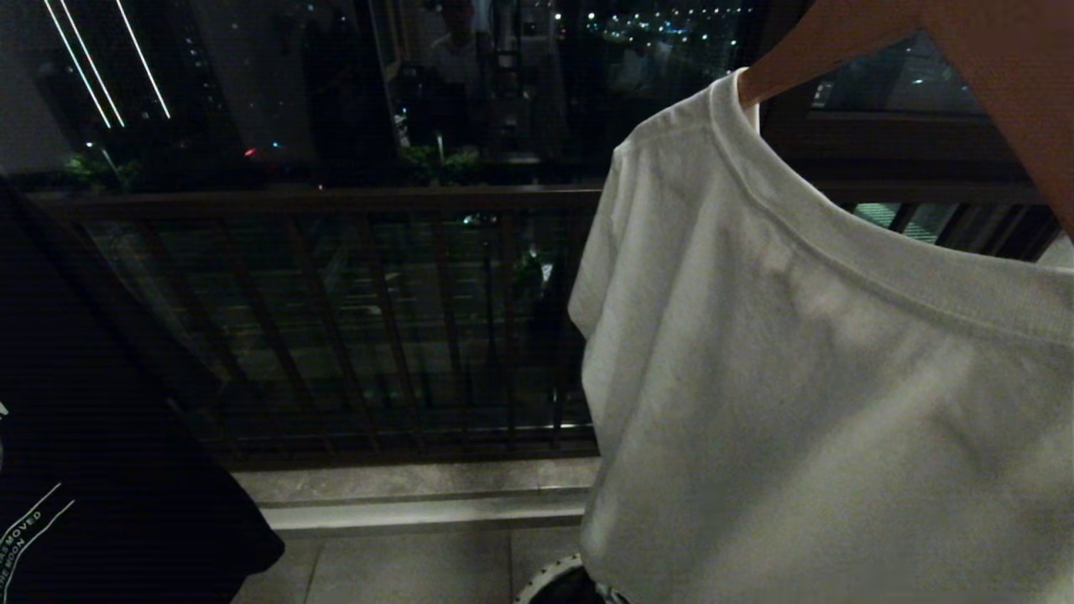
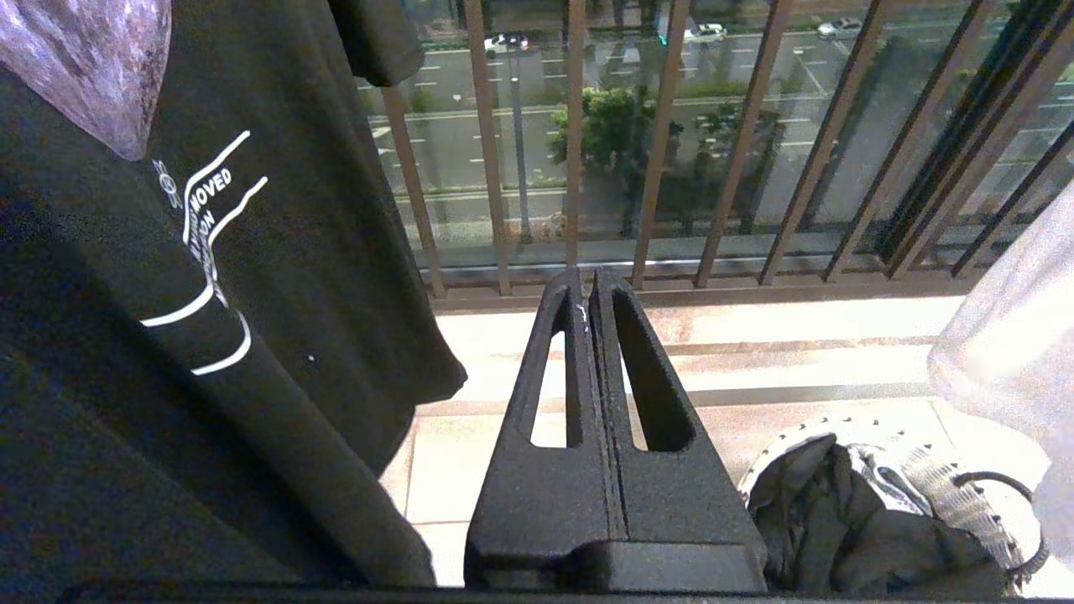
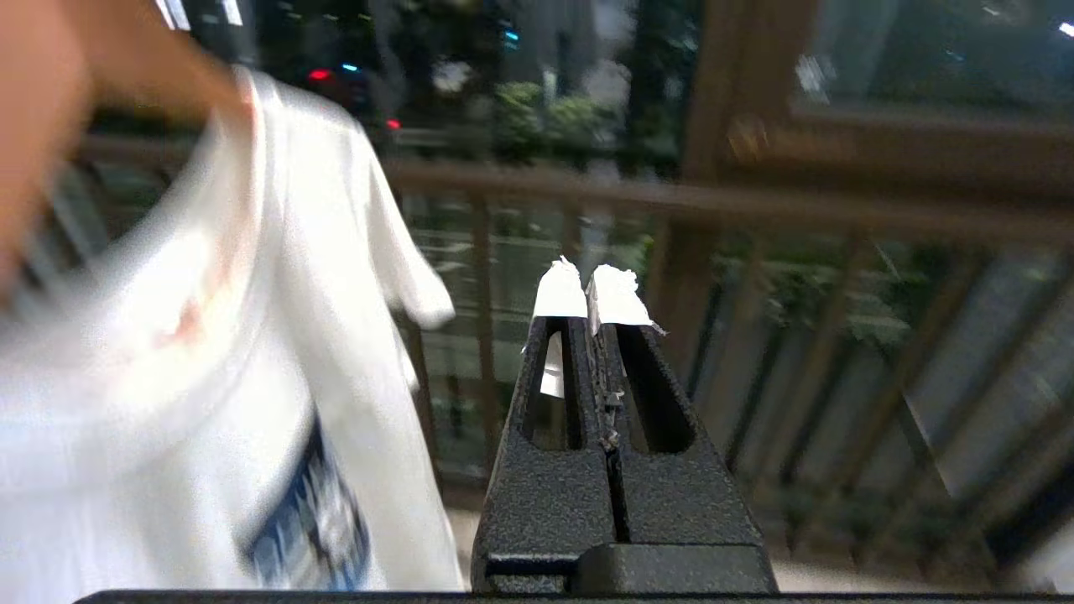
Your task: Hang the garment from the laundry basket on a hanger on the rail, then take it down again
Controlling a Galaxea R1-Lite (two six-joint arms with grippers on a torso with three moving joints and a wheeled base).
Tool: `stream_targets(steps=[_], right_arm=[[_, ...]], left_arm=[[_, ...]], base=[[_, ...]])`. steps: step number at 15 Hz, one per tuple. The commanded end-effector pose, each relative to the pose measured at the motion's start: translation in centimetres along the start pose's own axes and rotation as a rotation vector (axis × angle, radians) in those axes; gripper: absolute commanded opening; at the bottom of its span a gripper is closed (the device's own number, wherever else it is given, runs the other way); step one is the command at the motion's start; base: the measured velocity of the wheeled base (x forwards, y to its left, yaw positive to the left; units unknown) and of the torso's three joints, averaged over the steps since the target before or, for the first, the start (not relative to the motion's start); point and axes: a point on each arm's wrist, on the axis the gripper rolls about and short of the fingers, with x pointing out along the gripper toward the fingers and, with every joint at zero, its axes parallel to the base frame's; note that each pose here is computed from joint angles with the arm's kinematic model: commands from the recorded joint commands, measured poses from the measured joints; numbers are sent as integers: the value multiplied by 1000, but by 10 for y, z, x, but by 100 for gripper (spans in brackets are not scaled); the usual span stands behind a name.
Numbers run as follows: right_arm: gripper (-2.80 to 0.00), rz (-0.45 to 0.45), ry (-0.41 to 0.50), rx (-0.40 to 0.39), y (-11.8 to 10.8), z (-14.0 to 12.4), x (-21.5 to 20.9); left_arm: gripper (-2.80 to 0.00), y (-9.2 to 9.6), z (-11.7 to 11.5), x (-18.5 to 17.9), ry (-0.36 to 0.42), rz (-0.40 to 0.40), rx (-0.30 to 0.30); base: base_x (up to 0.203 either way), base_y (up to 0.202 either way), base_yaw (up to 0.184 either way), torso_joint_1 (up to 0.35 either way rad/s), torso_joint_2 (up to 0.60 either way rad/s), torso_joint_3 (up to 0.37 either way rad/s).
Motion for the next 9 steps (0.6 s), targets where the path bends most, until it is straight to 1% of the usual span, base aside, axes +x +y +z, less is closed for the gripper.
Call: stream_targets(steps=[1,4,6,9], right_arm=[[-280,25,38,8,-7,14,39],[-280,155,69,25,-7,43,53],[-280,279,104,80,-5,58,61],[-280,495,191,175,-3,63,70]], left_arm=[[-280,0,0,0,-1,1,0],[-280,0,0,0,-1,1,0],[-280,0,0,0,-1,1,0],[-280,0,0,0,-1,1,0]], base=[[0,0,0,0,0,0],[0,0,0,0,0,0],[0,0,0,0,0,0],[0,0,0,0,0,0]])
